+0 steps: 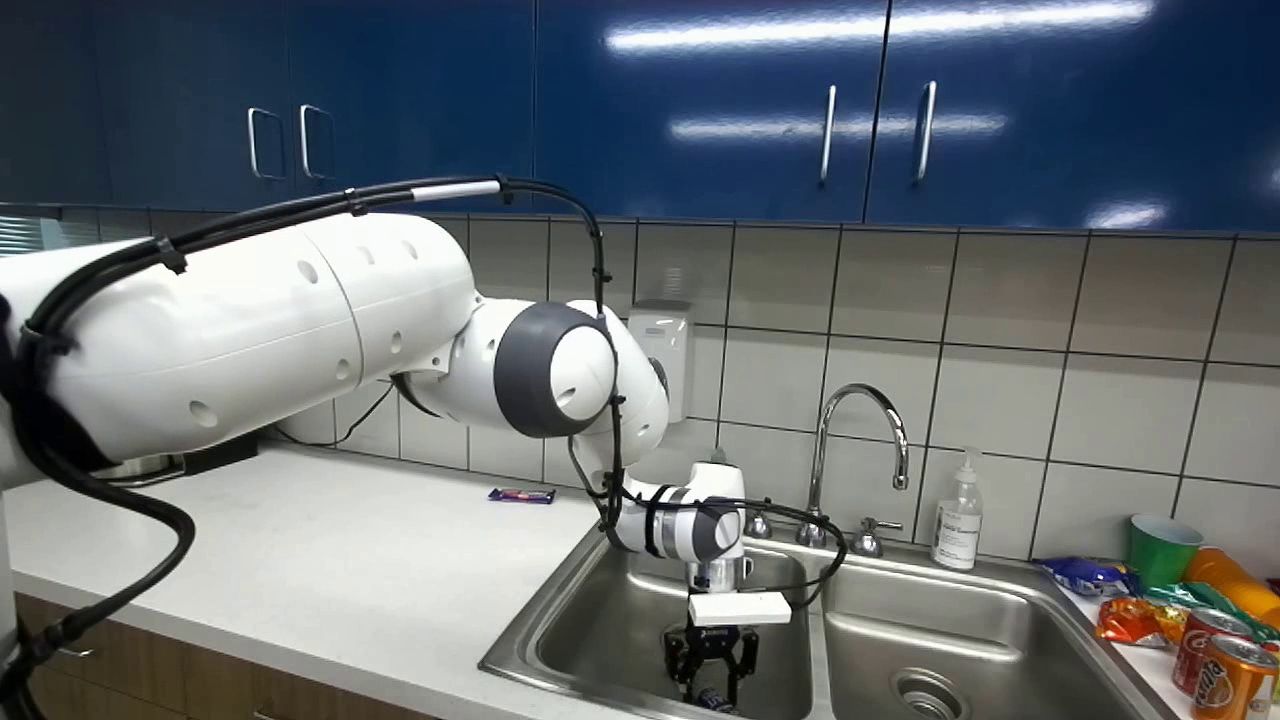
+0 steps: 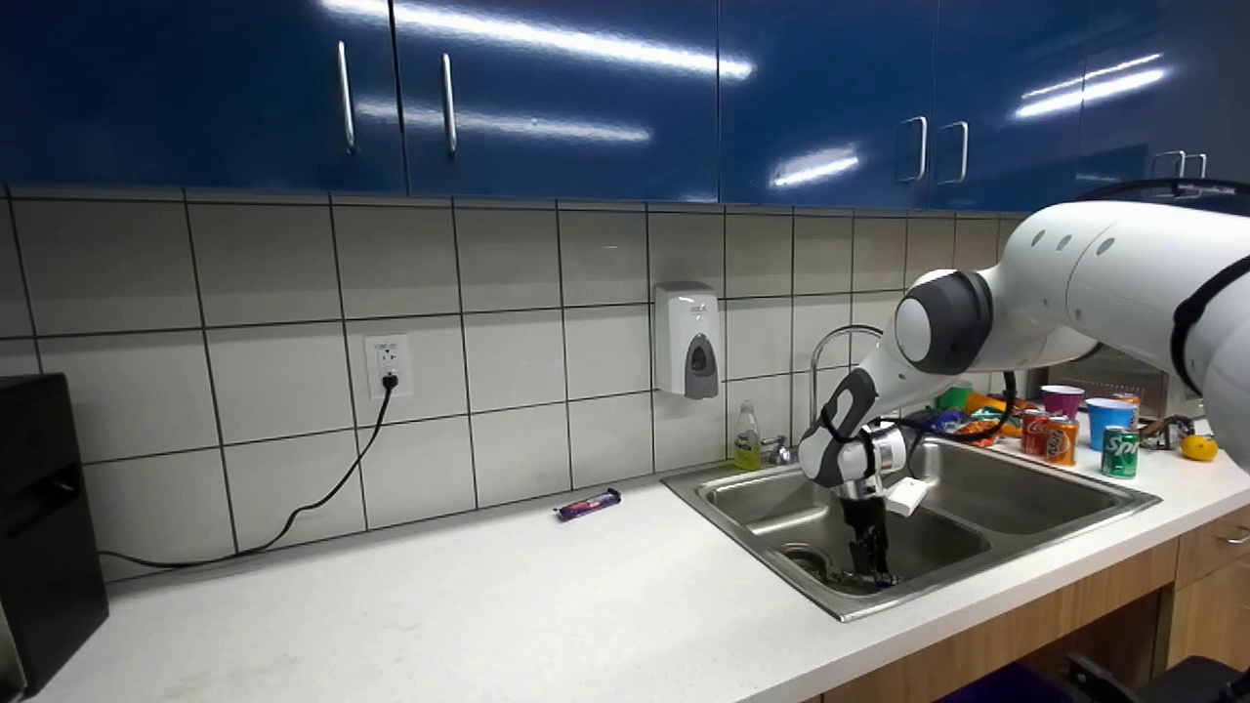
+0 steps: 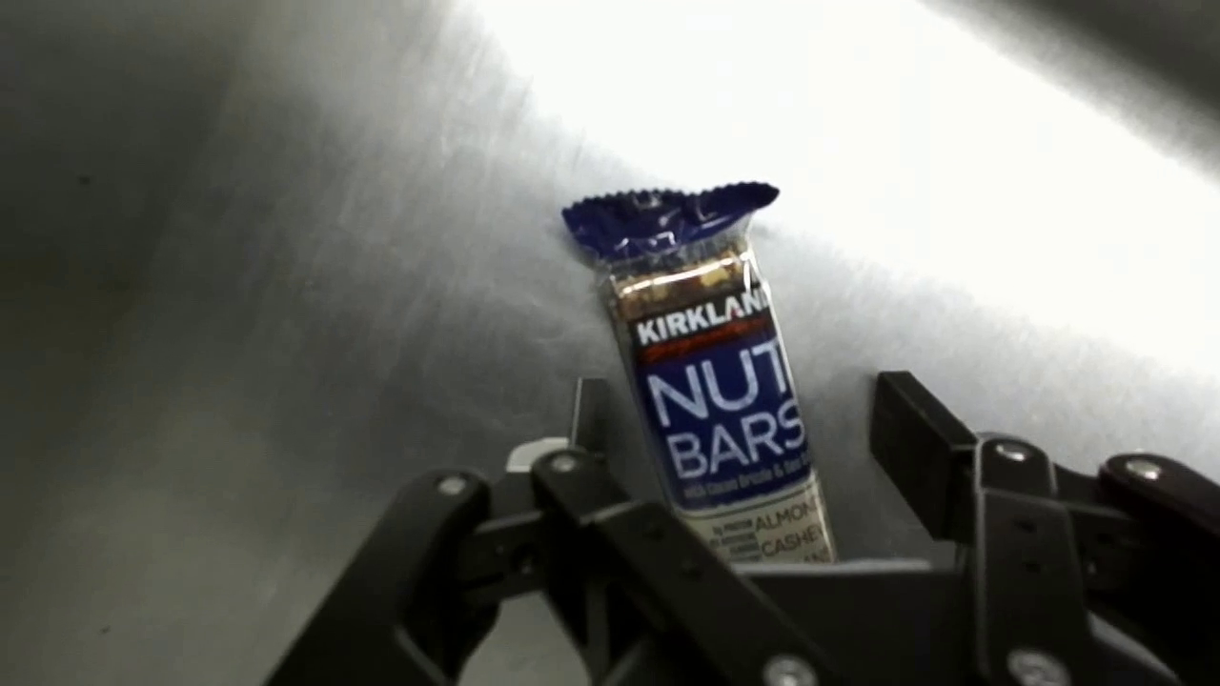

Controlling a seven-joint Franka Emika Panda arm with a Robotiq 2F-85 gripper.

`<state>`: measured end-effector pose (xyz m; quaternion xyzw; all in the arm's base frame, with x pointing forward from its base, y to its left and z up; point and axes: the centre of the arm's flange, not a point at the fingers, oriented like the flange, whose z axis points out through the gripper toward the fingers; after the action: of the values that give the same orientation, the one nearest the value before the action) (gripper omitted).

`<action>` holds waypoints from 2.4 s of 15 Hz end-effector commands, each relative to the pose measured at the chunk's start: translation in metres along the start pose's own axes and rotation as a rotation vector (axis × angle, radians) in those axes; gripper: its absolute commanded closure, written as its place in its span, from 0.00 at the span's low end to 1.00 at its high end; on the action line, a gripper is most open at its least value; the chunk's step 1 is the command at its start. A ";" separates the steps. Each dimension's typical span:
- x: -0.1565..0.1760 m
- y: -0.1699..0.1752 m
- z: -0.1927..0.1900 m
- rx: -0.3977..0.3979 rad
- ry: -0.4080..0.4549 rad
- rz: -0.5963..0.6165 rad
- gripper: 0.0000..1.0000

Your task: Take the candy bar out of the kitchen sink

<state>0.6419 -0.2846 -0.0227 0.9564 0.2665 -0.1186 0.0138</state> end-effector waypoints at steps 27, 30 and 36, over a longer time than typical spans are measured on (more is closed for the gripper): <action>0.006 -0.002 -0.050 -0.044 0.049 0.160 0.91; 0.002 -0.005 -0.059 -0.045 0.054 0.183 0.91; -0.007 -0.011 -0.078 -0.065 0.065 0.213 0.91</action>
<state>0.6645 -0.2812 0.0317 0.9794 0.1803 -0.0807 0.0417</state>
